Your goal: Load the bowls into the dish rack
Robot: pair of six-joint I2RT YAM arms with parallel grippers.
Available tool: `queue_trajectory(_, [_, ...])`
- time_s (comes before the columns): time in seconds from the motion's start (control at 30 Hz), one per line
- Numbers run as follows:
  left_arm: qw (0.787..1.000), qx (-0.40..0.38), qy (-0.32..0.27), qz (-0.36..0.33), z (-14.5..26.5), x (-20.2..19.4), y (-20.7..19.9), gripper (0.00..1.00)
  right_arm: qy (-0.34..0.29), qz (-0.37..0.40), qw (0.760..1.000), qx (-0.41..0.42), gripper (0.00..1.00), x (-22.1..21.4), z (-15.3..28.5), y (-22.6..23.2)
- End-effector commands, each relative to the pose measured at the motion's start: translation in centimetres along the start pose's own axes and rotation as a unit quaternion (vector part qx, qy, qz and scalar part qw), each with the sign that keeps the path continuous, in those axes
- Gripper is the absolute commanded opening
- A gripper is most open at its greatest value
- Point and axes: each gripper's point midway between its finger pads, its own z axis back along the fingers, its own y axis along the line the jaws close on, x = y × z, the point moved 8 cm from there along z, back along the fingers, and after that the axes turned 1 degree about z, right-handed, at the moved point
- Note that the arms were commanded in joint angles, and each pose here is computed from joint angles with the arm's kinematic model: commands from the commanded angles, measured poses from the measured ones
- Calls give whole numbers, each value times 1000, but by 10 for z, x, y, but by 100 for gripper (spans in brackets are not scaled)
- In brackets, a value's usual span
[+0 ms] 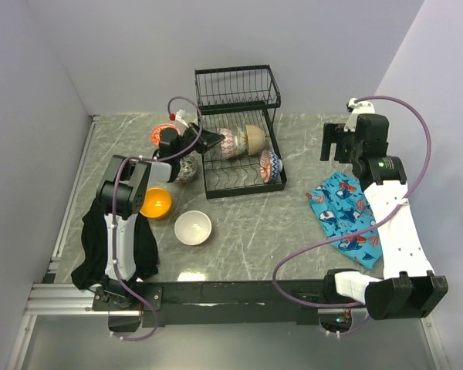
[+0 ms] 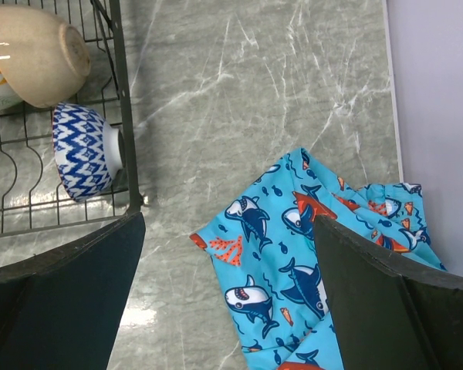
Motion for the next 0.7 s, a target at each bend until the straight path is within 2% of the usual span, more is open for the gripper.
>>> queue_trajectory(0.0, [996,-61,1,-67,-1,19,-40,1,-14,-1,1000,-4,97,6,-1,-2])
queue_trajectory(0.17, [995,-50,0,-84,2,28,-36,1,-14,-2,1000,-1,97,10,-5,-1])
queue_trajectory(0.67, [996,-1,20,-85,-5,23,6,1,-9,-1,1000,-1,97,9,-7,-1])
